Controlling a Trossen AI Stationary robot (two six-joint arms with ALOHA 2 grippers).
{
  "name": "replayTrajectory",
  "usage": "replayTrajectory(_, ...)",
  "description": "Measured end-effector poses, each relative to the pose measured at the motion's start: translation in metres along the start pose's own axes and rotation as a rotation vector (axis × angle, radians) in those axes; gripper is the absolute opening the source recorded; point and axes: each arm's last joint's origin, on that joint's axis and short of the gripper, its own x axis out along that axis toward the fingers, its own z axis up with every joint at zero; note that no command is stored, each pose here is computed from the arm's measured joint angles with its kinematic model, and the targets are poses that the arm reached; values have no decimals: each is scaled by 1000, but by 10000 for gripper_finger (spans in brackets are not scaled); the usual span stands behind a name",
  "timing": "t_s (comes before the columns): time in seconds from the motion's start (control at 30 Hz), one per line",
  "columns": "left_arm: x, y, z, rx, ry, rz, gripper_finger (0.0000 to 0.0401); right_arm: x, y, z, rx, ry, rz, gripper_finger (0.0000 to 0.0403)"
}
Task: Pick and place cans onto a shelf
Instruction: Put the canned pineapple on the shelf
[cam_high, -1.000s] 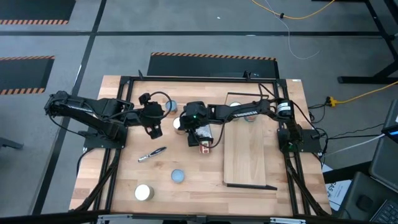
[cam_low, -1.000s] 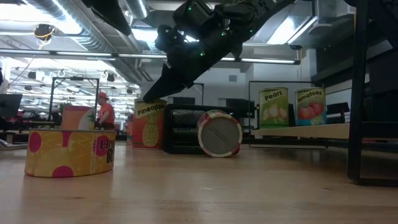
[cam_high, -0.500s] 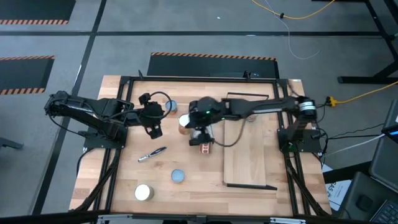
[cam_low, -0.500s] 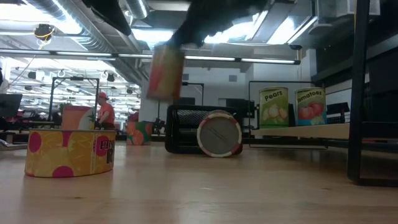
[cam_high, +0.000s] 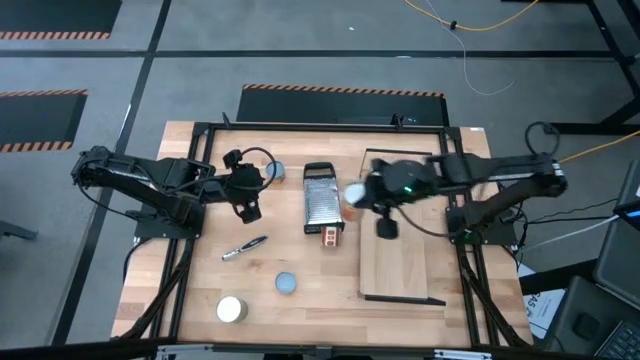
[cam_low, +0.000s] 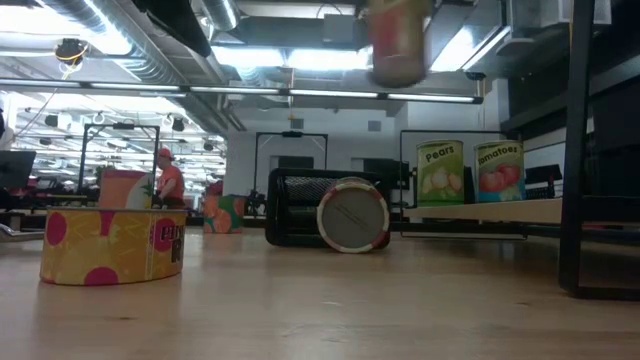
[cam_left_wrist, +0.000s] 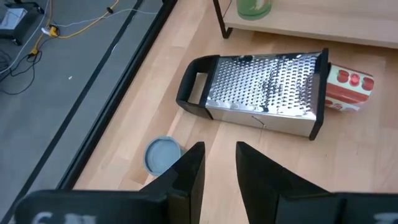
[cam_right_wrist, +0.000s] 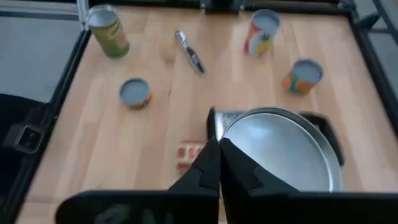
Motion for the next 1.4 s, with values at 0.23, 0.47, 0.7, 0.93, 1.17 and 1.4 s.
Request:
replayTrajectory(0.23, 0, 0, 0, -2, -2, -1, 84, -3, 20, -59, 83, 68, -82, 0)
replayTrajectory(0.47, 0, 0, 1, -4, -5, -2, 84, -6, 22, -111, 130, 96, -147, 0)
replayTrajectory(0.7, 0, 0, 1, -7, -5, -2, 84, -8, 16, -151, 133, 96, -201, 0)
replayTrajectory(0.93, 0, 0, 1, -11, -6, -2, 84, -8, 10, -176, 122, 98, -229, 0)
replayTrajectory(1.17, 0, 0, 1, -13, -7, -2, 84, -4, 7, -190, 111, 119, -250, 0)
replayTrajectory(1.4, 0, 0, 1, -13, -7, -2, 84, -4, 7, -190, 112, 118, -252, 6)
